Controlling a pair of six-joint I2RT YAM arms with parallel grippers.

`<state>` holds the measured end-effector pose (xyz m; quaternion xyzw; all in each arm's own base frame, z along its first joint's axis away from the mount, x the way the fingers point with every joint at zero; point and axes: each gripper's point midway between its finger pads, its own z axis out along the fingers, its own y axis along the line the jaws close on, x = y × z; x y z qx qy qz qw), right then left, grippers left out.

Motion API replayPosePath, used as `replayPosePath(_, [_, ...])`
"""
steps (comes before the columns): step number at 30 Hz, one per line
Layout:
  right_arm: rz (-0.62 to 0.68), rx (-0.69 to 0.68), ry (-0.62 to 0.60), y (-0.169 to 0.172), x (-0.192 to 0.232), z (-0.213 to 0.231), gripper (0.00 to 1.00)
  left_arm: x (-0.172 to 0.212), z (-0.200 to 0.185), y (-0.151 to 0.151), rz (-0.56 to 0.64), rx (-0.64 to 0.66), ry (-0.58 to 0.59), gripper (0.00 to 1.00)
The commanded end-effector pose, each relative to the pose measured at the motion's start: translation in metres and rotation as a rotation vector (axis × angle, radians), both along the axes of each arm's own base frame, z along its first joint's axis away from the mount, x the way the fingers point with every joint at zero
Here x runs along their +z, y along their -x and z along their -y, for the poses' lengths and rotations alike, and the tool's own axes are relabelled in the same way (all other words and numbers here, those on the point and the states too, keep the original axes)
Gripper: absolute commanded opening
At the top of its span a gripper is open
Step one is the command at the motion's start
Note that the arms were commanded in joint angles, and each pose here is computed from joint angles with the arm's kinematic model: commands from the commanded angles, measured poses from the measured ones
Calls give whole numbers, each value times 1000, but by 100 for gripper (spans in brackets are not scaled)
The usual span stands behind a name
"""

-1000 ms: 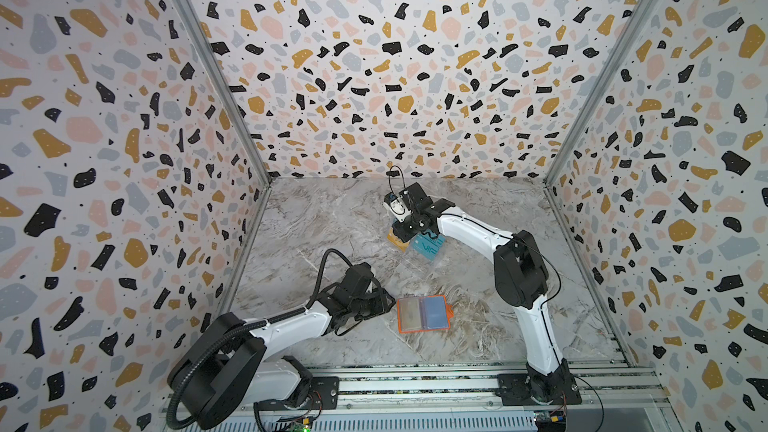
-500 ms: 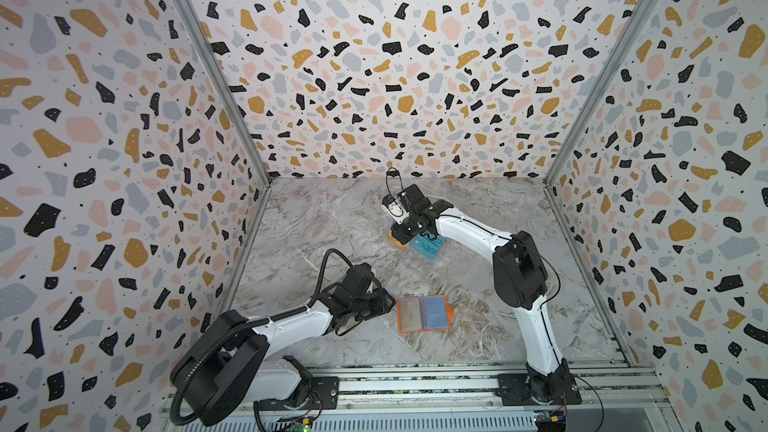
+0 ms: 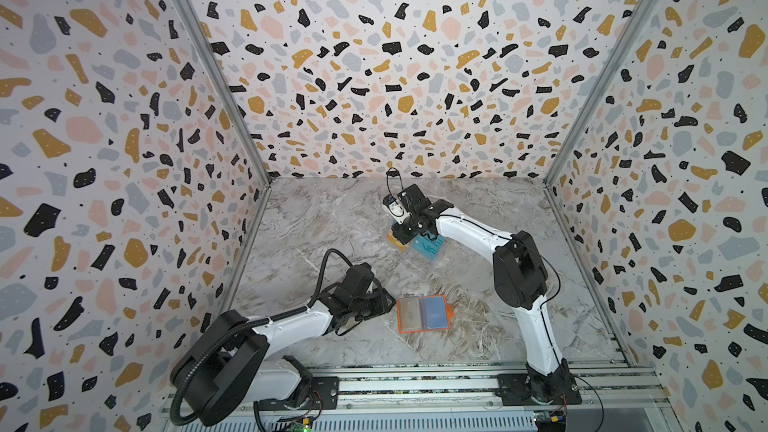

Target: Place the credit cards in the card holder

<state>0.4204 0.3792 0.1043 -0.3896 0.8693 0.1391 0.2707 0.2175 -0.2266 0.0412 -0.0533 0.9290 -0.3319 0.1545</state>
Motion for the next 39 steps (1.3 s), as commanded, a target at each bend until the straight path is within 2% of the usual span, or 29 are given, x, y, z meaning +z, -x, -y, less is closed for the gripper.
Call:
replayPosePath(1, [46,-18,1,-3,18,7,32,0,-1,-1,13,-4,4,47])
replayPosePath(8, [26,-19,13,-1,8,7,32,0,0,-1,8,-6,2,48])
replayPosePath(22, [4,45,-25,13,12,-7,16,0,0,-3,21,-24,-14,49])
replayPosePath(39, [-47,65,-60,11,9,-9,12,-2,-3,-2,19,-17,-26,49])
